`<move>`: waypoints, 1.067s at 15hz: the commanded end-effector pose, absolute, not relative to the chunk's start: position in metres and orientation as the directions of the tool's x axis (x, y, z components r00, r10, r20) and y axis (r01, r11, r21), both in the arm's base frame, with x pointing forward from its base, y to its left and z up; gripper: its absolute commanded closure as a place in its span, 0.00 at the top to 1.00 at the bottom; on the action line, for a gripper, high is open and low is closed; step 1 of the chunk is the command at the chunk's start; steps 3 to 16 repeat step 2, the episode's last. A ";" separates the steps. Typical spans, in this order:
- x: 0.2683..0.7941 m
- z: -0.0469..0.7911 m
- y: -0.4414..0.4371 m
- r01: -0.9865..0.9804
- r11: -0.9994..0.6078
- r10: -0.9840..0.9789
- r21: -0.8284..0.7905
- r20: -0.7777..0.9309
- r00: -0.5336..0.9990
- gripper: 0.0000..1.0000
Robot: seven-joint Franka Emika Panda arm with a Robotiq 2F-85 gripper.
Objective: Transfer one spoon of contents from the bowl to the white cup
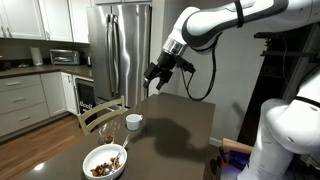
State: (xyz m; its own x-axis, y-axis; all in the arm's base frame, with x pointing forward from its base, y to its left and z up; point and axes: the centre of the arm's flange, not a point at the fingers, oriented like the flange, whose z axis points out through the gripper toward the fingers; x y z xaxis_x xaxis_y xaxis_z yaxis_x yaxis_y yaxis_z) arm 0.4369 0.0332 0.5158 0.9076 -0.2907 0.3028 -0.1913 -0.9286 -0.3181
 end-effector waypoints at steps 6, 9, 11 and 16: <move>0.437 0.514 0.033 -0.193 -0.929 -0.291 -0.317 0.298 0.909 1.00; 0.437 0.514 0.033 -0.193 -0.929 -0.291 -0.317 0.298 0.909 1.00; 0.437 0.514 0.033 -0.193 -0.929 -0.291 -0.317 0.298 0.909 1.00; 0.437 0.514 0.033 -0.193 -0.929 -0.291 -0.317 0.298 0.909 1.00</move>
